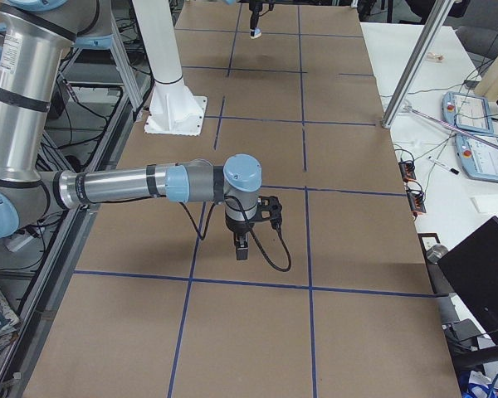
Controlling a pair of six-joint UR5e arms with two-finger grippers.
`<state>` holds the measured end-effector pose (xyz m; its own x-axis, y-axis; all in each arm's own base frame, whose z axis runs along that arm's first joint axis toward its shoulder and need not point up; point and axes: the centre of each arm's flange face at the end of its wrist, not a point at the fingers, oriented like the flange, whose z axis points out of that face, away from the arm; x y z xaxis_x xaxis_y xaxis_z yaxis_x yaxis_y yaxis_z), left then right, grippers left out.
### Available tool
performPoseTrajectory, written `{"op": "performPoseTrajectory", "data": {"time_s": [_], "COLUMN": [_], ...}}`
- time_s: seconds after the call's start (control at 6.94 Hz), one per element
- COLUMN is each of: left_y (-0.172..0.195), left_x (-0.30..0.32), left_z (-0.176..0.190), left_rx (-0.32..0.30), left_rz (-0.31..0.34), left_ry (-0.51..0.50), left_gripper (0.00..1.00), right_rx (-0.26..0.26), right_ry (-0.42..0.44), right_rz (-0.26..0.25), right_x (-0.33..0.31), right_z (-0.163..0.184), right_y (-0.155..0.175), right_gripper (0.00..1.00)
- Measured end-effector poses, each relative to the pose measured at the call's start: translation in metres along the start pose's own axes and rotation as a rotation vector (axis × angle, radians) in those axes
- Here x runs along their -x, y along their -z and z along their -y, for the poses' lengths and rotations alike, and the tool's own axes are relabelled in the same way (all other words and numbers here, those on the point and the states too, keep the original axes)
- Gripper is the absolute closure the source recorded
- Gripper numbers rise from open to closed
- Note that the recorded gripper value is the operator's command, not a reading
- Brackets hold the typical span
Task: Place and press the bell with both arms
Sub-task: 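Carry the light-blue bell with the left gripper toward the grid center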
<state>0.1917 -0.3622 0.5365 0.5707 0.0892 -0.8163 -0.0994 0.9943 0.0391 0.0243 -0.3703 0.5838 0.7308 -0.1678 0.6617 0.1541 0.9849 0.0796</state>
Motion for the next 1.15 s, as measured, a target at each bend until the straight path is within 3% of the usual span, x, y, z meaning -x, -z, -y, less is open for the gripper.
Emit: {"op": "performPoseTrajectory", "data": {"time_s": [0.43, 0.72, 1.15], "left_y": [-0.013, -0.032, -0.065], "left_x": [-0.184, -0.323, -0.468], "left_z": [0.085, 0.129, 0.219], "left_rx": [0.039, 0.054, 0.033], "left_rz": [-0.043, 0.023, 0.063], "left_ry": [0.092, 0.162, 0.281], "left_gripper": [0.91, 0.91, 0.9], "right_rx": [0.002, 0.008, 0.013], "right_ry": [-0.003, -0.008, -0.014], "right_rz": [-0.001, -0.001, 0.0], "right_x": [-0.001, -0.003, -0.006], "right_z": [0.0, 0.0, 0.001], "right_y": [-0.001, -0.004, -0.007], "right_gripper": [0.0, 0.0, 0.0]}}
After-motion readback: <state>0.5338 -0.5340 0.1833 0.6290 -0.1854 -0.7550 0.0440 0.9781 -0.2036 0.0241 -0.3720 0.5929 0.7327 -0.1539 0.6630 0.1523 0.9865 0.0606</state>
